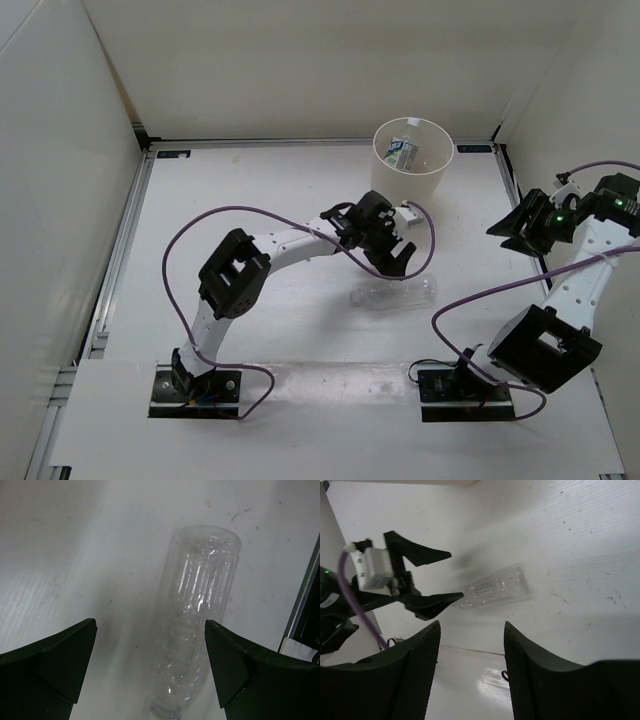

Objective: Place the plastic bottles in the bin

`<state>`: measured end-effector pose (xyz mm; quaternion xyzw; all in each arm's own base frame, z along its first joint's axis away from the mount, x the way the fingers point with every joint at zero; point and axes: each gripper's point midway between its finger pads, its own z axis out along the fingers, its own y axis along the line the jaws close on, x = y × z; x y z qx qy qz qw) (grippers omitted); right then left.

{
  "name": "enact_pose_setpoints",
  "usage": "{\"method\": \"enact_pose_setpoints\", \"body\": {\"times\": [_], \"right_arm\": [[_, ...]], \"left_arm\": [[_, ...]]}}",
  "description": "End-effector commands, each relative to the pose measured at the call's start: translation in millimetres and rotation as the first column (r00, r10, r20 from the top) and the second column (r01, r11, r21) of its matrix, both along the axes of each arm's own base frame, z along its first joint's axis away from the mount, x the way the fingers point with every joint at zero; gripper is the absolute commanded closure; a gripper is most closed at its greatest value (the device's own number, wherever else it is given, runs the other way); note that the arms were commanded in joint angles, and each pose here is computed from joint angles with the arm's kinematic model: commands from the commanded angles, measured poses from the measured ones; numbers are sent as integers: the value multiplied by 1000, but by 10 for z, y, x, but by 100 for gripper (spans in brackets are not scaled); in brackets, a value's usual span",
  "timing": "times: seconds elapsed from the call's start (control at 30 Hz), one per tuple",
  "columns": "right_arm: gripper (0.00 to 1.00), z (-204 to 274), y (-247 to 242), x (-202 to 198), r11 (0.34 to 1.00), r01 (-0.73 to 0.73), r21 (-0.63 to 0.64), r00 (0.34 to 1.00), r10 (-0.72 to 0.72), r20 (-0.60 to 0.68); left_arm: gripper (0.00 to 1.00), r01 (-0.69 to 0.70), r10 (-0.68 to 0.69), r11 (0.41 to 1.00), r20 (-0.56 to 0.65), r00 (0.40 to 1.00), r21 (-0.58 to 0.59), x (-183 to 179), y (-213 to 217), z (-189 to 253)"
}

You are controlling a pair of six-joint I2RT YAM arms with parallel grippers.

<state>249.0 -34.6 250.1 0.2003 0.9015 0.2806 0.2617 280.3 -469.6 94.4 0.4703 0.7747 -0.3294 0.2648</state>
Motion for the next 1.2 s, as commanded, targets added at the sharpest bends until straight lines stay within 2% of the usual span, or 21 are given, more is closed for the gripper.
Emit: {"method": "enact_pose_setpoints", "body": {"times": [0.0,0.33,0.5,0.67,0.8,0.87,0.9,0.97,1.0,1.03,1.1,1.17], "right_arm": [[43,164,133,4,997,-71,0,996,71,56],[41,214,280,24,992,-118,48,992,115,60],[41,256,115,56,991,-45,127,999,41,35],[41,313,-284,64,971,95,217,995,-99,6],[41,384,-406,31,976,102,191,993,-111,35],[41,402,-402,7,975,101,196,993,-111,38],[41,412,-382,-6,977,92,192,994,-103,46],[41,402,-368,-33,975,97,202,994,-106,36],[41,374,-351,-45,973,99,209,994,-106,25],[41,369,-347,-53,972,100,211,994,-108,23],[41,344,-335,-49,971,103,216,994,-110,21],[41,341,-300,-26,970,100,222,994,-106,17]], "left_arm": [[1,39,-41,997,-28,999,-60,-172,-160,232],[1,78,-80,997,-90,993,-28,-475,-250,-67],[1,58,-57,998,-139,989,-3,-506,-262,-240],[1,60,-53,998,-200,978,28,-559,-289,-500],[1,50,-39,998,-215,976,47,-568,-281,-589],[6,39,-28,998,-212,977,48,-530,-290,-603],[16,39,-30,999,-201,979,38,-514,-331,-562],[27,36,-30,999,-182,983,26,-471,-356,-478],[39,36,-33,999,-169,985,13,-429,-386,-390],[45,32,-31,999,-155,987,8,-397,-382,-334],[51,31,-32,999,-138,990,-4,-378,-378,-172],[52,25,-26,1000,-117,993,-9,-328,-341,-81]]}}
